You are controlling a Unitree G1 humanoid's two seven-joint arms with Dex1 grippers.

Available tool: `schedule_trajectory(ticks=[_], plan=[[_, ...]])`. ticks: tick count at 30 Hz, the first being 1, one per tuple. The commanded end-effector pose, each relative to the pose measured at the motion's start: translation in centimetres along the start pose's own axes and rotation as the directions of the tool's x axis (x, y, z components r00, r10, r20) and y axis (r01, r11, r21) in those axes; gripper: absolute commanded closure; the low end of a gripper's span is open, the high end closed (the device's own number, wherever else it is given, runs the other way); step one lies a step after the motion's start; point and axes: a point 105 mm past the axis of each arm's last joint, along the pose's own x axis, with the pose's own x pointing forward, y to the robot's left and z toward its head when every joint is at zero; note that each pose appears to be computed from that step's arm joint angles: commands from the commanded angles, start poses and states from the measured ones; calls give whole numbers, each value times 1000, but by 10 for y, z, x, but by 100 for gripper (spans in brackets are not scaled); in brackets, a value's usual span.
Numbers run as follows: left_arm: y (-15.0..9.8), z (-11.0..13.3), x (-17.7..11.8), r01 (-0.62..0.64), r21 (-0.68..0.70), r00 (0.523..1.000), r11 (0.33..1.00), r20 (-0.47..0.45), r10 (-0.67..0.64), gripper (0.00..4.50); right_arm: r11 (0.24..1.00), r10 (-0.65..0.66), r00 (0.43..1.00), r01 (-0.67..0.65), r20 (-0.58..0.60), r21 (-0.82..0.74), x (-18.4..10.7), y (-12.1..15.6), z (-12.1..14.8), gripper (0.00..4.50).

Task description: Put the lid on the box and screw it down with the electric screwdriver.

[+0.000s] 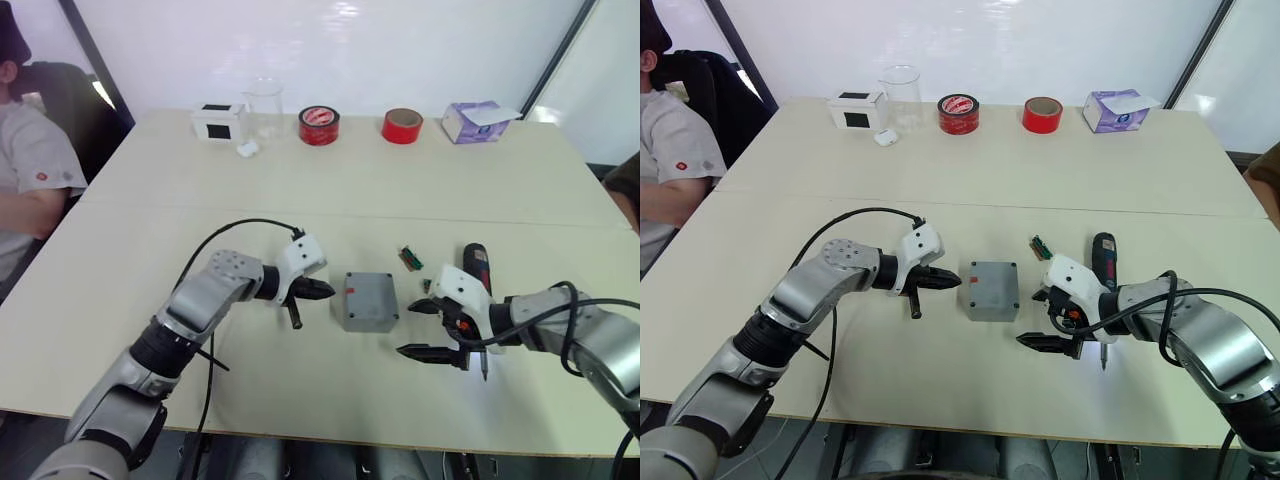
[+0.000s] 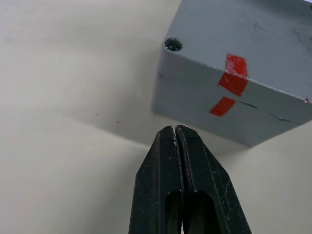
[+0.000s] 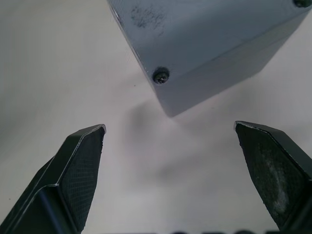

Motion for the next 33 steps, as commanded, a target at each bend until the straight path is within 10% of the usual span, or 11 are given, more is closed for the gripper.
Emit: schedule_trajectory(ticks=[1, 19, 33], plan=[[-1, 8, 9, 23, 81, 1000, 996, -3, -23, 450, 999, 23, 999, -22, 27, -44, 2, 7, 13, 6], [30, 7, 10, -89, 88, 996, 992, 6, 89, 450, 997, 78, 995, -77, 66, -23, 2, 27, 27, 6], [-25, -11, -15, 120, 56, 992, 991, -53, -118, 450, 989, -41, 998, 48, 49, -139, 2, -13, 29, 6]])
